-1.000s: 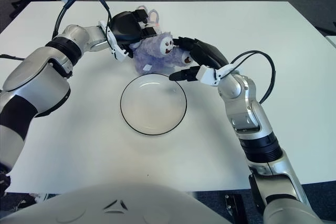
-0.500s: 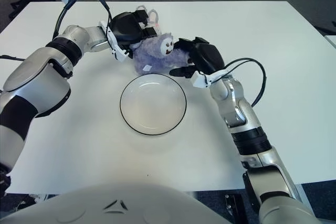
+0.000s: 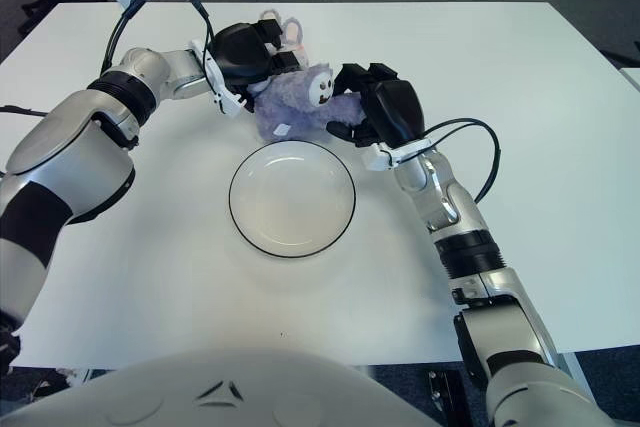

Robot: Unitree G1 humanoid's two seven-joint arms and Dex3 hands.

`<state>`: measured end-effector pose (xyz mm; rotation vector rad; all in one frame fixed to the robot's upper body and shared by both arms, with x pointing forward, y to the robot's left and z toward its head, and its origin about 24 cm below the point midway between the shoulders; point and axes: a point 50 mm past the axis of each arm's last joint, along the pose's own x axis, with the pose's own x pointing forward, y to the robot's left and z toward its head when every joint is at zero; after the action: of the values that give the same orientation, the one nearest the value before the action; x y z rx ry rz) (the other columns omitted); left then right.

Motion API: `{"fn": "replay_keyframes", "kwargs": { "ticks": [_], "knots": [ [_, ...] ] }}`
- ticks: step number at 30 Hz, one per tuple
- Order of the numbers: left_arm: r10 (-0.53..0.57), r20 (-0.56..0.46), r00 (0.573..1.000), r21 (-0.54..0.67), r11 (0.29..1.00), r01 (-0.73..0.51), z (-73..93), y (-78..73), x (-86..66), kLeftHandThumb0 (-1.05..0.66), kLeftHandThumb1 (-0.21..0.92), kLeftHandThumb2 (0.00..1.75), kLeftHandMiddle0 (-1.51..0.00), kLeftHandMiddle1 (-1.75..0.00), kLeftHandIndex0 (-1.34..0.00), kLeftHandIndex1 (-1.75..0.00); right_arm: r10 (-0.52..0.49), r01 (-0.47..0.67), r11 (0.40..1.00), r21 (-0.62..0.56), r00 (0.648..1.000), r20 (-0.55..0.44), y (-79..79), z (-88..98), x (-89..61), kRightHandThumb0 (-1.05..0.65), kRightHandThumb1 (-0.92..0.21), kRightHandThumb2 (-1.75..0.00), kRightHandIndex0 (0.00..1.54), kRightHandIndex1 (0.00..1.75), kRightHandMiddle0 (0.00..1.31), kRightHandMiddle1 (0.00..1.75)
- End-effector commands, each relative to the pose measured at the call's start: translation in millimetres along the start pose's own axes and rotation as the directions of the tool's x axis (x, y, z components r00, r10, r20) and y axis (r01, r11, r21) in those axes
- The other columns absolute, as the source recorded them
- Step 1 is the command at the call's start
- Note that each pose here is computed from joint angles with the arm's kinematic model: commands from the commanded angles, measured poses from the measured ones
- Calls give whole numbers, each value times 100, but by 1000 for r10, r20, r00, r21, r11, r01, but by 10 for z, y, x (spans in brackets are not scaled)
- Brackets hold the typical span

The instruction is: Put the doll into the plate.

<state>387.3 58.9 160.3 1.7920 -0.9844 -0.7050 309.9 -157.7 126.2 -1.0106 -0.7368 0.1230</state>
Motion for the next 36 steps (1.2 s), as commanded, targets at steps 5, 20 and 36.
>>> {"fn": "replay_keyframes", "kwargs": {
  "ticks": [5,20,36],
  "knots": [
    [4,-25,1000,-17,1000,-4,-60,-18,-76,-50,87,1,-34,-102,-40,-55,-10,11,999,-37,1000,20,-94,-105,44,40,-48,-110,48,175,57,174],
    [72,-75,995,-112,990,-80,-164,27,-210,-50,89,0,-37,-122,-33,-104,-51,53,998,-23,997,62,-106,-229,116,41,-50,-108,47,175,57,175],
    [88,-44,995,-158,983,-94,-245,171,-318,-38,92,23,-47,-144,-45,-143,-53,56,997,-45,997,57,-284,-388,372,41,-52,-104,45,175,57,175]
  ]
}}
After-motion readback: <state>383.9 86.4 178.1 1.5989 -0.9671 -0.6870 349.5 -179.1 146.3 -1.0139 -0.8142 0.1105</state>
